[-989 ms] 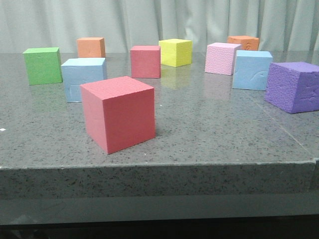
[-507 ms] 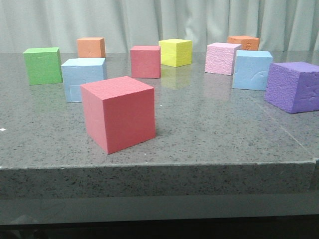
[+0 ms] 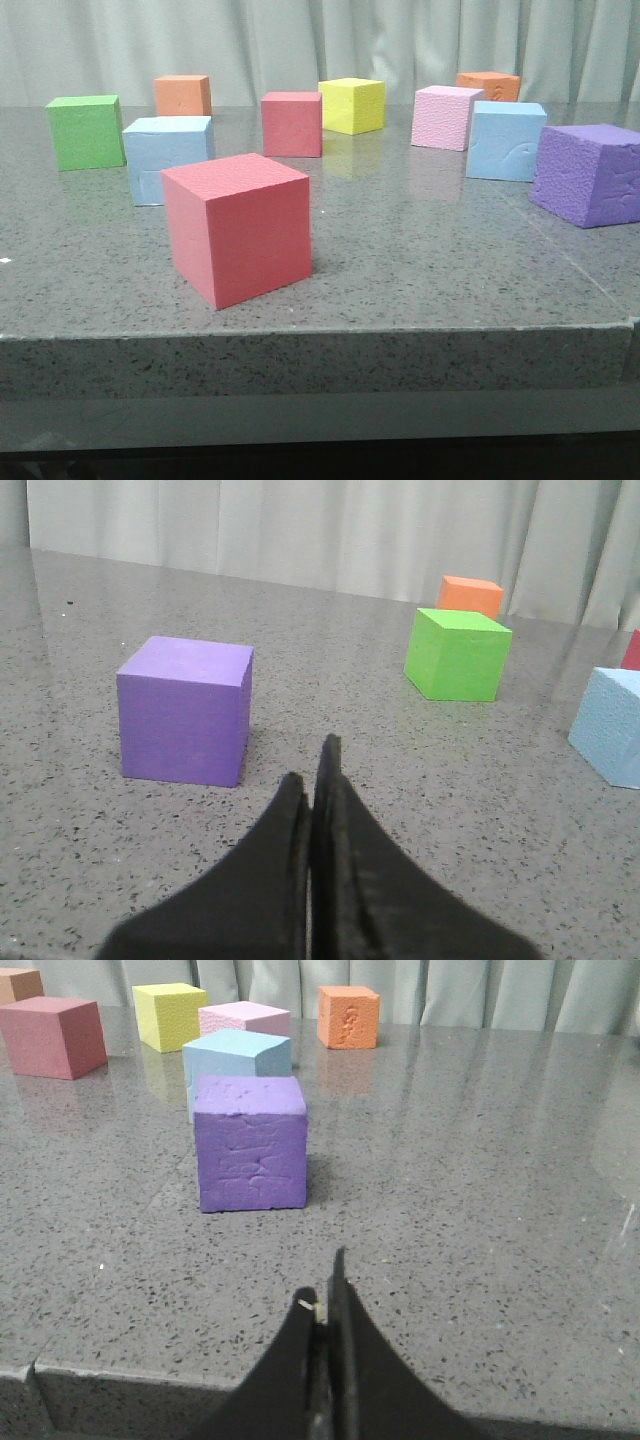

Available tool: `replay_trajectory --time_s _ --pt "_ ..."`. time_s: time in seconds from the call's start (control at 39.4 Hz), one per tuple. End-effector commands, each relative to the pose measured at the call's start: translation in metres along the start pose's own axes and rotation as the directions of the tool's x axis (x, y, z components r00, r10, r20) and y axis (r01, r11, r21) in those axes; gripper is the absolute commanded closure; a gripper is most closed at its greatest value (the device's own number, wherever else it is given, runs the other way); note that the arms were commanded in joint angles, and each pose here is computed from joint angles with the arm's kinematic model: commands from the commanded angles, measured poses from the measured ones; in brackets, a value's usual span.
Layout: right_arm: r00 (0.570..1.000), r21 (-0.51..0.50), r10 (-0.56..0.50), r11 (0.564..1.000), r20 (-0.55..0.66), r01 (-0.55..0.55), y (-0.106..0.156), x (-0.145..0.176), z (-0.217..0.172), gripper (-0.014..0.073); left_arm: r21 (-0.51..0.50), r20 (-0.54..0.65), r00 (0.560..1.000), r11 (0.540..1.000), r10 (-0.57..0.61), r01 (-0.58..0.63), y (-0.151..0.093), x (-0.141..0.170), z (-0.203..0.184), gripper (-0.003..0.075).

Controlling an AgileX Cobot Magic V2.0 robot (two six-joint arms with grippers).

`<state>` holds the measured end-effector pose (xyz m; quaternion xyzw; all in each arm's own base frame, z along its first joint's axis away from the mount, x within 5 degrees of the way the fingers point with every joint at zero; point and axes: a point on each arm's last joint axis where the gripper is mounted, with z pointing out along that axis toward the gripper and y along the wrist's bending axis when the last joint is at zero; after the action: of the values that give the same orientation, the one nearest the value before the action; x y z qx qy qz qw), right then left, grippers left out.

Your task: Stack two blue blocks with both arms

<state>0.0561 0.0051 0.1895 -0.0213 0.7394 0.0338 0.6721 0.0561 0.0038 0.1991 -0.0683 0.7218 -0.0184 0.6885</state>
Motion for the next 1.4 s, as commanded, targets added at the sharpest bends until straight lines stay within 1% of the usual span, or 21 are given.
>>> replay_trajectory --time_s 0.0,0.13,0.3,0.43,0.74,0.86,0.99,1.07,1.17,1.22,1.29,1.37 --pt "0.993 0.014 0.000 1.000 0.119 -0.002 -0.001 -0.011 -0.002 0.0661 0.011 0.103 0.995 1.000 -0.008 0.007 -0.001 -0.008 -0.002 0.0741" --pt "0.984 0.019 -0.001 1.000 0.180 -0.003 -0.001 -0.017 -0.003 0.0661 0.016 0.151 0.989 1.000 -0.009 0.007 -0.001 -0.012 -0.002 0.0741" --pt "0.957 0.029 -0.004 1.000 0.289 -0.005 -0.002 -0.027 -0.005 0.0661 0.033 0.294 0.956 0.999 -0.012 0.003 -0.003 -0.025 -0.005 0.0741" --pt "0.943 0.033 -0.005 0.999 0.333 -0.006 -0.003 -0.031 -0.007 0.0661 0.040 0.362 0.932 0.999 -0.015 0.000 -0.003 -0.032 -0.007 0.0741" --pt "0.943 0.033 -0.005 0.999 0.334 -0.006 -0.003 -0.031 -0.007 0.0661 0.041 0.368 0.930 0.999 -0.015 0.000 -0.003 -0.032 -0.008 0.0741" --pt "0.943 0.033 -0.005 0.999 0.334 -0.006 -0.003 -0.031 -0.007 0.0661 0.044 0.392 0.920 0.999 -0.016 -0.001 -0.004 -0.034 -0.009 0.0741" --pt "0.934 0.035 -0.006 0.999 0.357 -0.007 -0.003 -0.033 -0.008 0.0661 0.049 0.437 0.899 0.999 -0.018 -0.003 -0.004 -0.038 -0.010 0.0741" --pt "0.910 0.040 -0.008 0.999 0.415 -0.009 -0.003 -0.038 -0.010 0.0661 0.052 0.469 0.883 0.999 -0.020 -0.005 -0.004 -0.041 -0.012 0.0741" --pt "0.863 0.047 -0.012 0.999 0.505 -0.014 -0.004 -0.047 -0.014 0.0661 0.060 0.532 0.846 0.998 -0.024 -0.009 -0.005 -0.047 -0.015 0.0741" --pt "0.849 0.048 -0.013 0.999 0.528 -0.015 -0.004 -0.052 -0.016 0.0661 0.063 0.561 0.827 0.998 -0.026 -0.012 -0.005 -0.050 -0.017 0.0741" --pt "0.844 0.045 -0.012 0.999 0.537 -0.014 -0.004 -0.060 -0.019 0.0661 0.068 0.597 0.802 0.998 -0.030 -0.013 -0.006 -0.054 -0.020 0.0741" --pt "0.851 0.040 -0.010 0.999 0.526 -0.013 -0.003 -0.070 -0.022 0.0661 0.069 0.604 0.796 0.998 -0.031 -0.014 -0.006 -0.060 -0.021 0.0741"
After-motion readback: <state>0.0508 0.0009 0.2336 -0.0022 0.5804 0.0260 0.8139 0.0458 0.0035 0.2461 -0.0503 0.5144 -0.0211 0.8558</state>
